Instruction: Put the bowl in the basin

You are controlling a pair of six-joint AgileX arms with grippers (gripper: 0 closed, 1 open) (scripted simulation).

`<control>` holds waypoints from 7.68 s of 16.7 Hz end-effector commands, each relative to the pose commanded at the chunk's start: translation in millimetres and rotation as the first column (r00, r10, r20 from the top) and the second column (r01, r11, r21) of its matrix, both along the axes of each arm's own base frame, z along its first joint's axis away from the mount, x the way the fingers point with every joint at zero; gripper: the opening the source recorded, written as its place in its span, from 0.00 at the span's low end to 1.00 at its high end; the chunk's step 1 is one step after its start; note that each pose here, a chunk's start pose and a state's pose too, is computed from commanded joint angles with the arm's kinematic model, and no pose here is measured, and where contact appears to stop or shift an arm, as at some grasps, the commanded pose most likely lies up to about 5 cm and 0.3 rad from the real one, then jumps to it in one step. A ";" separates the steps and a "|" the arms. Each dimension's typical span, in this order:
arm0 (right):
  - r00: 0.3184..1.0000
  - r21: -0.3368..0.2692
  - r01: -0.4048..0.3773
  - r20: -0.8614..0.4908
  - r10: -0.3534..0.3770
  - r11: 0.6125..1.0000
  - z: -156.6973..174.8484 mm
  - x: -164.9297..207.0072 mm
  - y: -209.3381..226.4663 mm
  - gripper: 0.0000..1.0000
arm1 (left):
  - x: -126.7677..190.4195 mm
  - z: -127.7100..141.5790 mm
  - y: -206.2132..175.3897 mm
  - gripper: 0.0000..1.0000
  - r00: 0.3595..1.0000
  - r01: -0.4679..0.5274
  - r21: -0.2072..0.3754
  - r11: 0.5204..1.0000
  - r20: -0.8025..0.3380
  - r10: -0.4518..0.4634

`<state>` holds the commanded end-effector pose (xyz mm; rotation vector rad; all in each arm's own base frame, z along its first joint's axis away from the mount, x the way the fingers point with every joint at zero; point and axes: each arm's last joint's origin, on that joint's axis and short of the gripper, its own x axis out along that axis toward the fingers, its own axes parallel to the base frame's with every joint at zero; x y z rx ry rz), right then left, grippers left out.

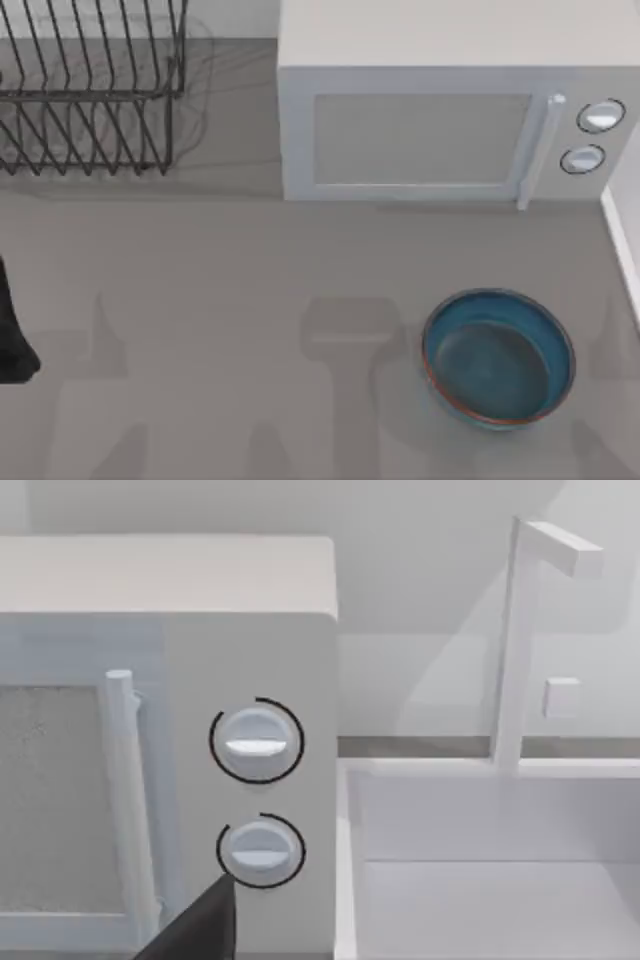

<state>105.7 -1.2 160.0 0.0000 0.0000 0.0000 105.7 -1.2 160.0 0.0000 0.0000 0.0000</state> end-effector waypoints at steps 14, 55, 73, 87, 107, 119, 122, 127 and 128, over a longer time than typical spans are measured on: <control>0.710 0.139 -0.048 -0.692 0.132 0.989 73.2 54.8 31.6 1.00 | 0.0 0.0 0.0 1.00 1.000 0.000 0.000 1.000 0.000 0.000; 0.000 0.000 0.010 -1.000 0.000 1.000 -31.0 162.7 114.8 0.47 | 0.0 0.0 0.0 1.00 1.000 0.000 0.000 1.000 0.000 0.000; 0.004 0.001 0.009 -1.000 0.001 1.000 -21.0 166.5 116.9 0.00 | 0.0 0.0 0.0 1.00 1.000 0.000 0.000 1.000 0.000 0.000; 0.002 0.000 0.010 -1.000 0.000 1.000 119.7 162.8 114.7 0.00 | 0.0 0.0 0.0 1.00 1.000 0.000 0.000 1.000 0.000 0.000; 0.735 0.246 0.372 -0.667 -0.122 0.895 -2.2 179.6 -138.9 0.00 | 0.0 0.0 0.0 1.00 1.000 0.000 0.000 1.000 0.000 0.000; 1.000 0.001 0.011 -0.002 -0.011 1.000 48.7 161.5 -135.4 0.00 | 0.0 0.0 0.0 1.00 1.000 0.000 0.000 1.000 0.000 0.000; 1.000 0.000 0.010 0.000 -0.010 1.000 49.0 161.5 -135.2 0.00 | 0.0 0.0 0.0 1.00 1.000 0.000 0.000 1.000 0.000 0.000; 1.000 0.005 0.008 -0.005 -0.008 1.000 41.2 165.1 -137.5 0.00 | 0.0 0.0 0.0 1.00 1.000 0.000 0.000 1.000 0.000 0.000; 1.000 0.007 0.004 -0.007 -0.004 1.000 34.4 167.6 -138.5 0.00 | 0.0 0.0 0.0 1.00 1.000 0.000 0.000 1.000 0.000 0.000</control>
